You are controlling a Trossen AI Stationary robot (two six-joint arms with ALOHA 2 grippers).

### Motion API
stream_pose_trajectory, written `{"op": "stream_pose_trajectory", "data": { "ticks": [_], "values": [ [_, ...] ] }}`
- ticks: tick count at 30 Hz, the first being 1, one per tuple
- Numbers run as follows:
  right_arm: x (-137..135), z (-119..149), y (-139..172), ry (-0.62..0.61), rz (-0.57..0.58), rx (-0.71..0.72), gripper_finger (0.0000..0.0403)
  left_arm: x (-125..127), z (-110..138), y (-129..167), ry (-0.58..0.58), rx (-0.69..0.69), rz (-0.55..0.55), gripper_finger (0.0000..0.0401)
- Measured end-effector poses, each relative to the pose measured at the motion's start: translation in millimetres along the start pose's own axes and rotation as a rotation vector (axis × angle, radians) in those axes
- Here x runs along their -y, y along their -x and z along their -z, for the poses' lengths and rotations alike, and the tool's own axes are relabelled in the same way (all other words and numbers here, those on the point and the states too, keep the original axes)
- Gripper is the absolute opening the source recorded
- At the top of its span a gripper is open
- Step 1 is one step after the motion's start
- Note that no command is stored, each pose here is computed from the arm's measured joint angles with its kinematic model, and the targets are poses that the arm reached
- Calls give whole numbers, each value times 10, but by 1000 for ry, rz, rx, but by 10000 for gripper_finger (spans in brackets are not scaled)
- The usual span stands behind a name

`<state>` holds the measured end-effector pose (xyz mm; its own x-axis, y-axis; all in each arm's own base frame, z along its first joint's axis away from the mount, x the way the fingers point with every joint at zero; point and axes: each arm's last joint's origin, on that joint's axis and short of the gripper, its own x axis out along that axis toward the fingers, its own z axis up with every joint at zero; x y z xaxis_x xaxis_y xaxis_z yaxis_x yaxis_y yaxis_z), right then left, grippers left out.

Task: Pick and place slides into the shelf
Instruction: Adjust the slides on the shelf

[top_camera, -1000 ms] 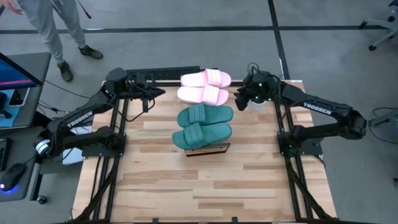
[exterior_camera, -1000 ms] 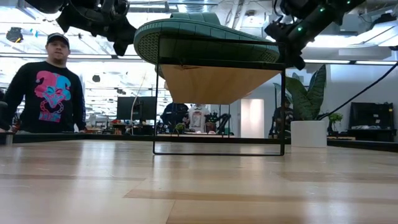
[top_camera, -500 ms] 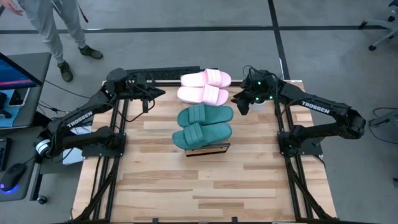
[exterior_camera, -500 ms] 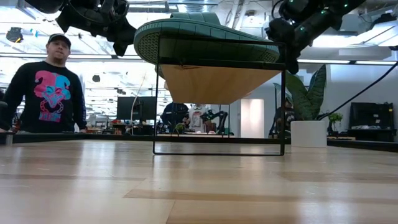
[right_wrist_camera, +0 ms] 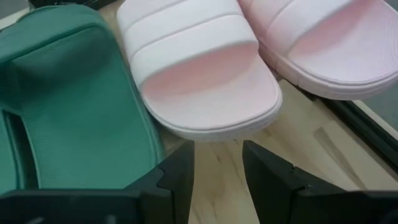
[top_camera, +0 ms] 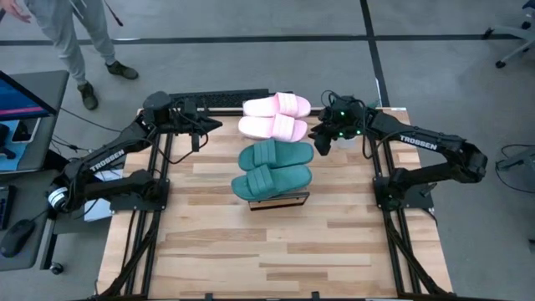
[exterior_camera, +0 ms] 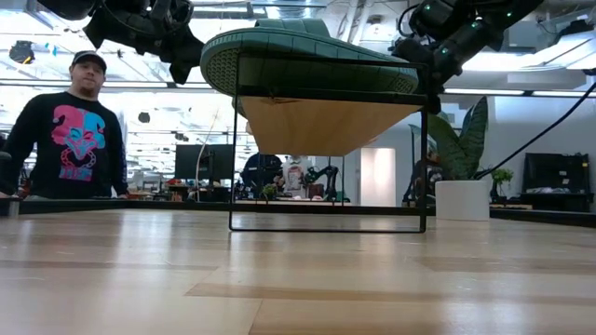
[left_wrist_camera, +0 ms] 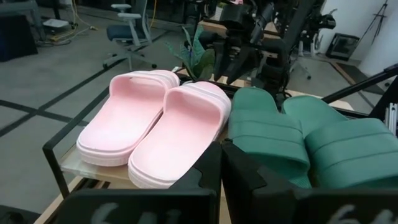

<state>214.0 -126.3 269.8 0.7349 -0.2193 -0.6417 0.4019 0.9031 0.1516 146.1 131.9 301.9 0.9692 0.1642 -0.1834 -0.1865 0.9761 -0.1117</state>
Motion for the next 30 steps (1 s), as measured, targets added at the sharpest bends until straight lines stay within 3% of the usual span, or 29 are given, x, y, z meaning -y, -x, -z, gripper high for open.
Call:
{"op": "stream_pose_trajectory", "data": {
  "ticks": [11,30],
  "values": [
    [1,-1,-1,-7,20,1,129,-4,14,0,0,-13,-16,0],
    [-148,-2,-23,14,-50,1,129,-7,13,0,0,-13,-26,0]
  ]
}}
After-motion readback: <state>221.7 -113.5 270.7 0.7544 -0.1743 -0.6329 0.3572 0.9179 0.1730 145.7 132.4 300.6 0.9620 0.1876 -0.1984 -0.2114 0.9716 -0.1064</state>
